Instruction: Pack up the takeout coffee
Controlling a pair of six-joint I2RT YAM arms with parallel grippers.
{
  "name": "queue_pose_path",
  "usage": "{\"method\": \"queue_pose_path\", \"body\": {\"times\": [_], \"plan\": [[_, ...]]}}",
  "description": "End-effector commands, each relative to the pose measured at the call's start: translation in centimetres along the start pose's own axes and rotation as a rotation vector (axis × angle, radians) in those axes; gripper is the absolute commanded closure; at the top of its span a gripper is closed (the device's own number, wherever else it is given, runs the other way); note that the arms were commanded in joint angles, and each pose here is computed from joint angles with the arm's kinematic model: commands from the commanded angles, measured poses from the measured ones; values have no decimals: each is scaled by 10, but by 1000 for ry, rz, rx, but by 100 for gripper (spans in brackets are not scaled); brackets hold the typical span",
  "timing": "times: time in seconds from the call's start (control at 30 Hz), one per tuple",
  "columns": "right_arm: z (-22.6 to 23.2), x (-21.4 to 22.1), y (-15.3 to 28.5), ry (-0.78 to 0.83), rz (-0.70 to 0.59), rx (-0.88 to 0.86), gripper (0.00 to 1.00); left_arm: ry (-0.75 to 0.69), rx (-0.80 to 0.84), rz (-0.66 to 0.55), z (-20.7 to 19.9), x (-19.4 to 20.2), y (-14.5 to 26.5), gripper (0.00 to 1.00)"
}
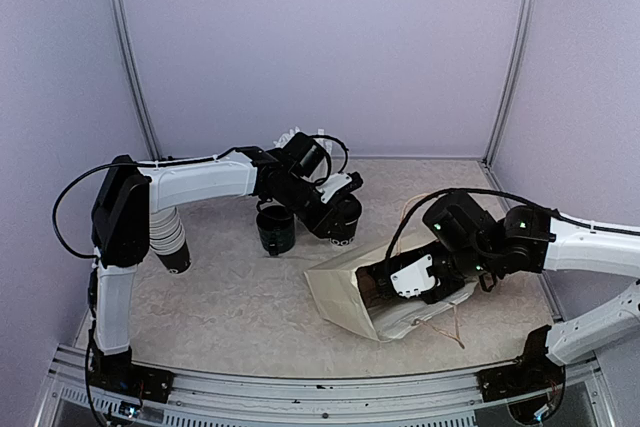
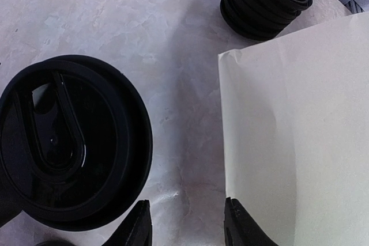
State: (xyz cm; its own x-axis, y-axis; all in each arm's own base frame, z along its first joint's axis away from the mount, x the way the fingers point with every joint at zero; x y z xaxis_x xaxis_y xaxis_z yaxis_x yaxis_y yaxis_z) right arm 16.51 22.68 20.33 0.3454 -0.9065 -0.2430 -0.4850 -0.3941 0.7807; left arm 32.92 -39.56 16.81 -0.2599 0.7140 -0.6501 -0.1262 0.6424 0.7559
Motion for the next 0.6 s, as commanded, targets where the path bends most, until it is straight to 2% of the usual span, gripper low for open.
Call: {"method": "queue_pose_path", "body": {"times": [0.0,0.37,0.57], "plan": [[18,3,-3,4,-18,-63,46,0,18,-18,-1,0,3,57],[17,5,-18,-8,-25,-22,45,22,62,-9,-1,6,-7,57],[20,5,-18,-27,-25,-91,46,31,81,-19,0,6,-6,57]]}}
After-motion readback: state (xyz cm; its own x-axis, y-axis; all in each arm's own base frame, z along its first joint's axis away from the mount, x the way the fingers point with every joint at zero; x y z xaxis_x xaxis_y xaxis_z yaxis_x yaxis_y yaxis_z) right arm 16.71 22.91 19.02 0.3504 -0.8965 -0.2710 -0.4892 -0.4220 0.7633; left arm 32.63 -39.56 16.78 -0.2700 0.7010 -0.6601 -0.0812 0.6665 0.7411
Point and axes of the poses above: each gripper's point midway between its finger pads, its own y axis back along the fingers, its own z axis along the line the jaws close on, x = y × z, the point moved 6 cm from there along y, back along the fingers, and after that the axes turned 10 degrees about -y, right-handed, at the moved point
